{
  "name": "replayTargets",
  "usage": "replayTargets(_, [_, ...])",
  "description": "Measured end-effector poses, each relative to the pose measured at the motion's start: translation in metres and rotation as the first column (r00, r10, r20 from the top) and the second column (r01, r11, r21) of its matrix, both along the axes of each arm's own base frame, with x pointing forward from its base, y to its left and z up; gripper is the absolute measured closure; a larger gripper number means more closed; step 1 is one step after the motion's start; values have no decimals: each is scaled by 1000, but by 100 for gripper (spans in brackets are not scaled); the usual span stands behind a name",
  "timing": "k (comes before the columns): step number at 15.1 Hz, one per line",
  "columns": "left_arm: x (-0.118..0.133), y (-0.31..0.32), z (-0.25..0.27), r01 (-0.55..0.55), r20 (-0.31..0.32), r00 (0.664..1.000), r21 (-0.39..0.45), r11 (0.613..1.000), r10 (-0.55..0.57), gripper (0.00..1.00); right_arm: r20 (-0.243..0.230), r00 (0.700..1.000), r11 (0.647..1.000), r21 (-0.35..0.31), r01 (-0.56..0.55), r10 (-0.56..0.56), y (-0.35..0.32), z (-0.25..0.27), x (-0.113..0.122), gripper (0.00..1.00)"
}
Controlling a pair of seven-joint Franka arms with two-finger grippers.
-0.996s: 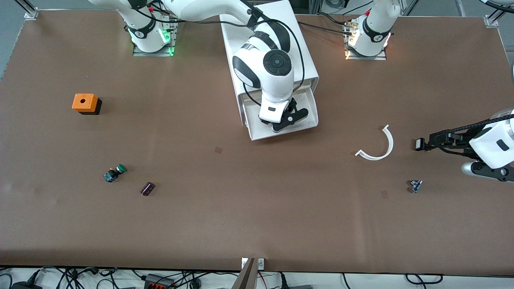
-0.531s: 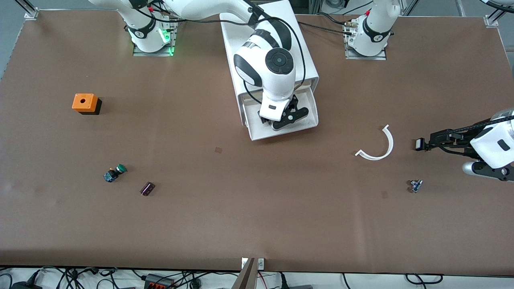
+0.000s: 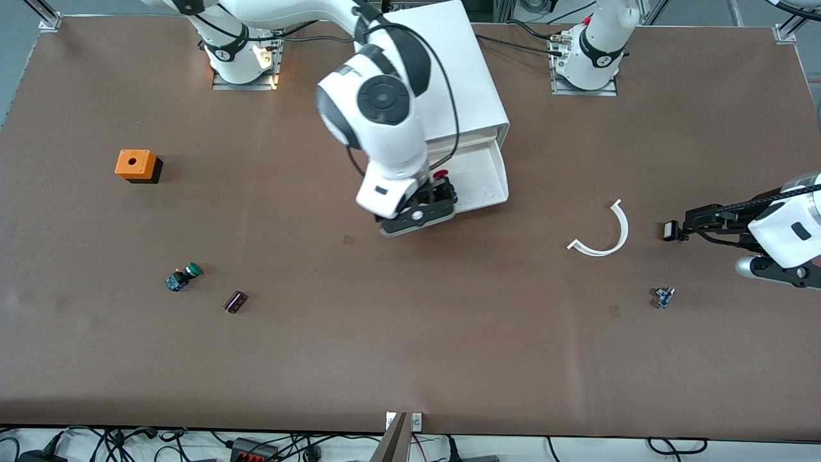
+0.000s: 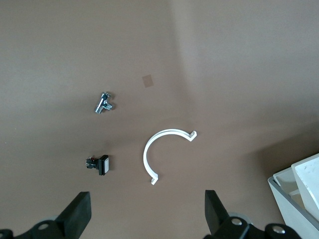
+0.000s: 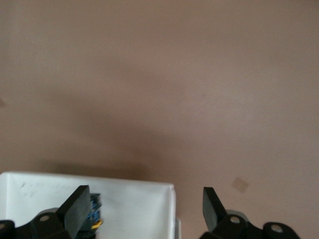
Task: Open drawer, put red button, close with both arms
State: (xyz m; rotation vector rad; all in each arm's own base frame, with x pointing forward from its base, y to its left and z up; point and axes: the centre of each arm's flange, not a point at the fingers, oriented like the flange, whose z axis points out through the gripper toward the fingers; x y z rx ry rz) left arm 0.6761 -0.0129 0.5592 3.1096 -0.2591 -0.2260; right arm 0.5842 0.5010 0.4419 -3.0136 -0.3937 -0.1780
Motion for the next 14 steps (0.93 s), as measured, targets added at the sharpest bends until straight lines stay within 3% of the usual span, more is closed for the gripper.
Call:
replayTargets(3, [0,3,0,-4,-3,1000,0,1000,4,0,14,996,996,7,90,-90,-57,20,39,0])
replayTargets(8, [-1,-8,-2,-56,-10,998,1,998,56,0,-35,977,977,-45,207,-209,-196,22,107,0])
replayTargets(14, [14,-88,-69,-244,14,969,-53,968,245,0,-128,950,956,-111,273,-286,-308,32,126,0])
